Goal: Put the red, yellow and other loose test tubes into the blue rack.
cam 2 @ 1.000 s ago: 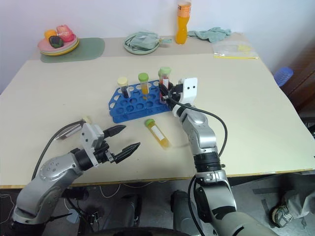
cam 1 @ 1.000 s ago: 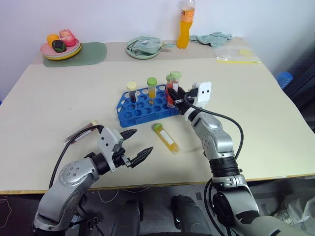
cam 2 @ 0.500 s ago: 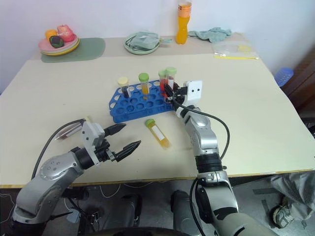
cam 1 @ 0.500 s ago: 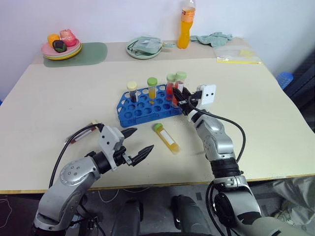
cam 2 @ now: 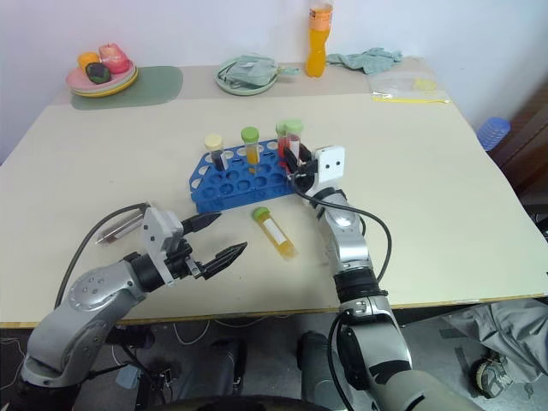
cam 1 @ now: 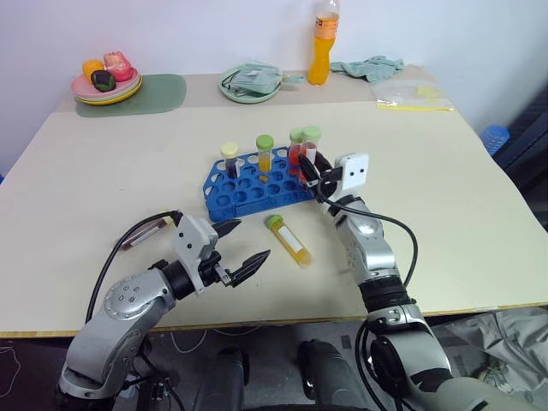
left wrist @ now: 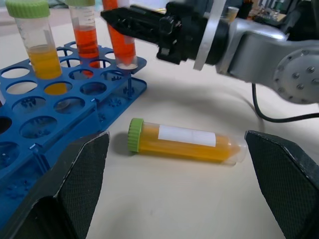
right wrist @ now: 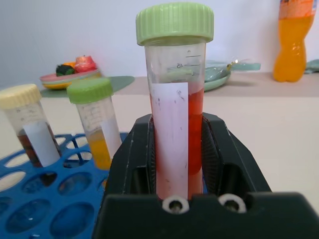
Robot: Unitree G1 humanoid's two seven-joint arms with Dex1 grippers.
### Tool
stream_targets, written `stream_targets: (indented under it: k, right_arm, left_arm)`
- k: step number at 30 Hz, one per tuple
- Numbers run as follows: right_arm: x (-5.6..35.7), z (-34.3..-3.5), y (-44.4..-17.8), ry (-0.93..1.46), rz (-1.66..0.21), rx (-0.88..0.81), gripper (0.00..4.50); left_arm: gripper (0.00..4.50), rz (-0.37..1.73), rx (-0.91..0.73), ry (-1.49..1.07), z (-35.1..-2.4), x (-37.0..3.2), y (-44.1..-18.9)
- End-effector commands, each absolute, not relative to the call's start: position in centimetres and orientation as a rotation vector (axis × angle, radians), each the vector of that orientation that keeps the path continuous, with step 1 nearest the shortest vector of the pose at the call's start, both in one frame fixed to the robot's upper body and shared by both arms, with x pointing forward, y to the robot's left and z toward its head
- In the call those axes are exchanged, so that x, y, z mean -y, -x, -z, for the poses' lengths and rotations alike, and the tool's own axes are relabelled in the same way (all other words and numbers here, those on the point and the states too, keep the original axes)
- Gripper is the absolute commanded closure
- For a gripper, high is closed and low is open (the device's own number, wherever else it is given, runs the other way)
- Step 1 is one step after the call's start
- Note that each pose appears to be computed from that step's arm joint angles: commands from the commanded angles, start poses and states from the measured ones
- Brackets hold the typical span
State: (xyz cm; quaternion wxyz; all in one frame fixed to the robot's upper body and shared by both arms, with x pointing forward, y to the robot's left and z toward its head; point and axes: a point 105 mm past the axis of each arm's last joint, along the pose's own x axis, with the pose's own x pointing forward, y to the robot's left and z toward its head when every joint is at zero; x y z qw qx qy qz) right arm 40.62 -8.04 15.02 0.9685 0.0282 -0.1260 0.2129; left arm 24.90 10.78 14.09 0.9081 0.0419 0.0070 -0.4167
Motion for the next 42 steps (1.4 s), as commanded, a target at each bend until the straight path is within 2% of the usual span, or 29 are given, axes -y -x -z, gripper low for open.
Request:
stream_targets:
  k: [1,4,11,16,21,26,29,32,34,42]
  right_arm:
    - [8.3,-15.8,-40.9,-0.06,-0.407,0.296,3.74]
    - [8.2,-15.6,-40.9,-0.078,-0.427,0.296,3.74]
    - [10.0,-18.5,-39.6,-0.006,-0.437,0.357,0.2]
    - [11.5,-19.0,-36.7,0.086,-0.612,0.208,0.2]
    - [13.2,-18.6,-33.0,0.145,-0.793,-0.108,0.2]
    - [10.3,-19.1,-30.3,0.152,-0.954,-0.347,0.2]
    - [8.0,-17.7,-30.6,0.128,-0.914,-0.574,0.2]
    - [5.5,-16.3,-30.9,0.126,-0.917,-0.696,0.2]
    - [4.2,-15.9,-30.9,0.128,-0.939,-0.738,0.2]
    - [3.9,-14.3,-33.1,0.215,-0.738,-0.869,0.2]
  left_arm:
    - [0.0,0.869,0.026,-0.099,-14.9,-10.8,-24.5]
    - [0.0,0.868,0.023,-0.099,-14.6,-10.9,-24.4]
    - [0.0,0.851,0.024,-0.101,-14.3,-11.3,-24.3]
    - [0.0,0.806,0.019,-0.127,-14.2,-12.9,-24.6]
    - [0.0,0.737,0.002,-0.181,-14.3,-15.9,-25.7]
    - [0.0,0.724,-0.03,-0.239,-13.9,-17.7,-26.5]
    - [0.0,0.736,-0.052,-0.274,-13.5,-18.2,-26.7]
    - [0.0,0.73,-0.051,-0.282,-13.6,-18.5,-26.9]
    - [0.0,0.723,-0.052,-0.284,-13.7,-18.7,-26.8]
    - [0.0,0.677,-0.056,-0.268,-13.5,-18.7,-25.7]
